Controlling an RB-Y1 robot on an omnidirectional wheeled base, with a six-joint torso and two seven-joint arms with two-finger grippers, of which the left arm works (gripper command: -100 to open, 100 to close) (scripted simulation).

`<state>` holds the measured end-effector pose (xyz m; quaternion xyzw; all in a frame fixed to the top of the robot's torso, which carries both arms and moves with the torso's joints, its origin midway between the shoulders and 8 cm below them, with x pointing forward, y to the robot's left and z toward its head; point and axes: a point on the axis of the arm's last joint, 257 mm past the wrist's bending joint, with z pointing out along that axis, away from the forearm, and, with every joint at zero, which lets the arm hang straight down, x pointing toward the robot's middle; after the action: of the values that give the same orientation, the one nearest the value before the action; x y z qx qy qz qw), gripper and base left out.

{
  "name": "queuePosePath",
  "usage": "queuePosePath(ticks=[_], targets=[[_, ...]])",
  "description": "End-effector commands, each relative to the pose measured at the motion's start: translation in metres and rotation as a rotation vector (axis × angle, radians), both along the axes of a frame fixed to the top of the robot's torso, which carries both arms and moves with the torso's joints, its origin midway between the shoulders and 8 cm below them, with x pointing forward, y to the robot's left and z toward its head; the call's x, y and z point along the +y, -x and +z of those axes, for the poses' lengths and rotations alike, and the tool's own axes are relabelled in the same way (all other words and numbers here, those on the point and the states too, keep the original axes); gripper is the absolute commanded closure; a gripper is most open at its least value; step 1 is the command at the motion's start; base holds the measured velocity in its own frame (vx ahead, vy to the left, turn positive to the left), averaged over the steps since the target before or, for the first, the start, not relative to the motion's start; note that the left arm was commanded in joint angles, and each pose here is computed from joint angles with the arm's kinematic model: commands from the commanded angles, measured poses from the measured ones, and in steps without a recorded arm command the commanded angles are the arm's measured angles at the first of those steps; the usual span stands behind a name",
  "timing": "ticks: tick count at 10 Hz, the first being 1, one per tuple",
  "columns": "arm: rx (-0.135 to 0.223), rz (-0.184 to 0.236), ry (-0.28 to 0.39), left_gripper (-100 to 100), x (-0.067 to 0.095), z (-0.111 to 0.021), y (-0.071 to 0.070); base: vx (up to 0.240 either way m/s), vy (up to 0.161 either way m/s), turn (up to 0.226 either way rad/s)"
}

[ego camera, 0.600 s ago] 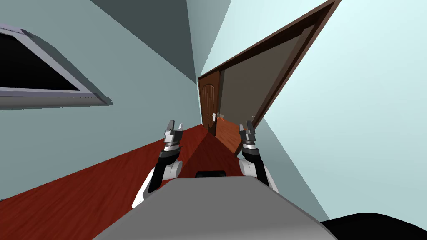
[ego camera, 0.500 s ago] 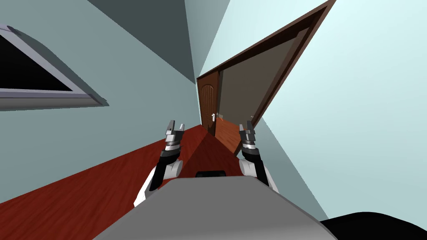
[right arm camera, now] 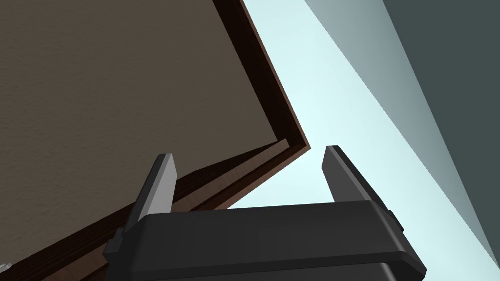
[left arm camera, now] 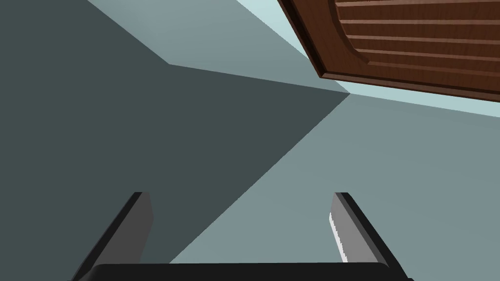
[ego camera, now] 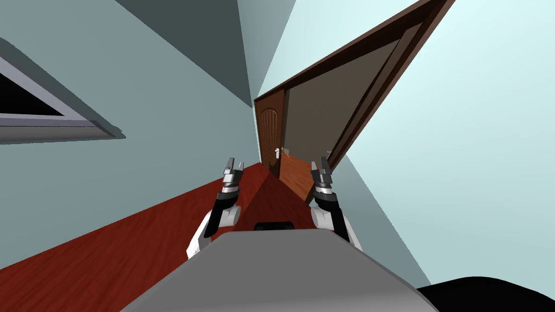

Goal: Push the door open

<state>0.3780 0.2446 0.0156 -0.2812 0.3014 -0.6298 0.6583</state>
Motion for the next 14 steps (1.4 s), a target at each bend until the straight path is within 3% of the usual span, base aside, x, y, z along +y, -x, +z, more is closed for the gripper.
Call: queuePosePath(ticks=[1, 14], targets=[[0.017, -0.011, 0.001, -100, -0.003, -0.009, -0.008, 0.104, 0.050, -0.062], [0.138, -0.088, 0.005, -100, -0.027, -0.072, -0.066, 0.084, 0.046, -0.059]])
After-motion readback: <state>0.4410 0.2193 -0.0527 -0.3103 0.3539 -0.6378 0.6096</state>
